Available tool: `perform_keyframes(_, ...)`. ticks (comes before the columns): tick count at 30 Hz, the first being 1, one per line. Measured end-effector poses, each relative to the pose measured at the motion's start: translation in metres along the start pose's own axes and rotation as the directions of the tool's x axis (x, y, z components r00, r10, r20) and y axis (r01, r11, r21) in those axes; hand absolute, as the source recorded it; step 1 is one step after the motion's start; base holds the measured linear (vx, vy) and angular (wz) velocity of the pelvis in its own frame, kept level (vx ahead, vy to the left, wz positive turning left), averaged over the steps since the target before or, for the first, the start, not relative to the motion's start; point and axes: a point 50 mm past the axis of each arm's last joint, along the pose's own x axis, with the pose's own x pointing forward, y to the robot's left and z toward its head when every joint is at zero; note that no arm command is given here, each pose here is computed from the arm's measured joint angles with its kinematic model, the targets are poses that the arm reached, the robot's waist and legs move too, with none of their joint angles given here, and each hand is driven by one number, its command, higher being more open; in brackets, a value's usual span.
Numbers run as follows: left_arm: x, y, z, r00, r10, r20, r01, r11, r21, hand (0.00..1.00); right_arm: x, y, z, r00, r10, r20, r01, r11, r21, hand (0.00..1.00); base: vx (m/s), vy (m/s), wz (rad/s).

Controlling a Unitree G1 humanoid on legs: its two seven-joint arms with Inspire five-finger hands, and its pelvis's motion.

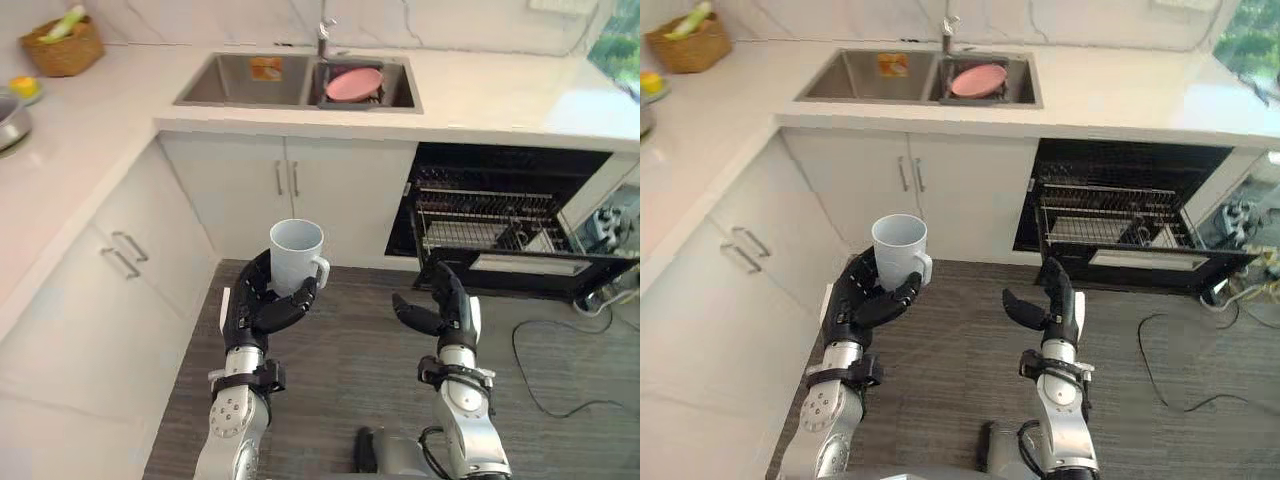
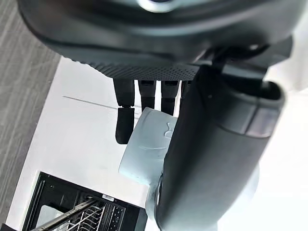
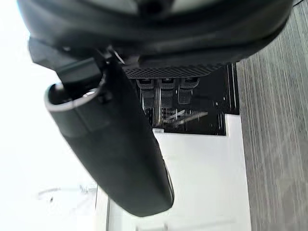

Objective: Walk over to the sink, pick up the cup, carry it to the dishwasher, place the cup inside the dishwasher, then close the dishwasher door

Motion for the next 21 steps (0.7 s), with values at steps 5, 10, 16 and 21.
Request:
perform_keyframes(5,-0.006,-0.004,0.007,1.0,-0.015,0.026,0.015,1.0,-0.018,0.3,-0.026,-0.003,0.032,0.991,-0.002,0.133,-0.012,0.994,0.106,0.9,0.31,-0.107,-0.11)
perform_keyframes(10,-0.01,0.0,0.019,0.996,0.002,0.087,-0.001,1.0,-0.014,0.3,-0.028,-0.002,0.06,0.963,-0.001,0.268,-0.054,0.979,0.198,0.9,0.22,0.091,-0.36)
perform_keyframes(16,-0.014,0.007,0.016,0.997,0.029,0.072,-0.03,1.0,0.003,0.3,-0.028,0.006,0.053,0.973,0.059,0.223,-0.126,0.946,0.3,0.9,0.34,0.319,-0.46)
perform_keyframes(21,-0.009,0.008,0.015,0.998,0.001,0.068,-0.004,0.999,0.044,0.3,-0.027,0.032,0.058,0.943,0.205,0.262,-0.287,0.899,0.331,0.9,0.32,0.245,-0.51)
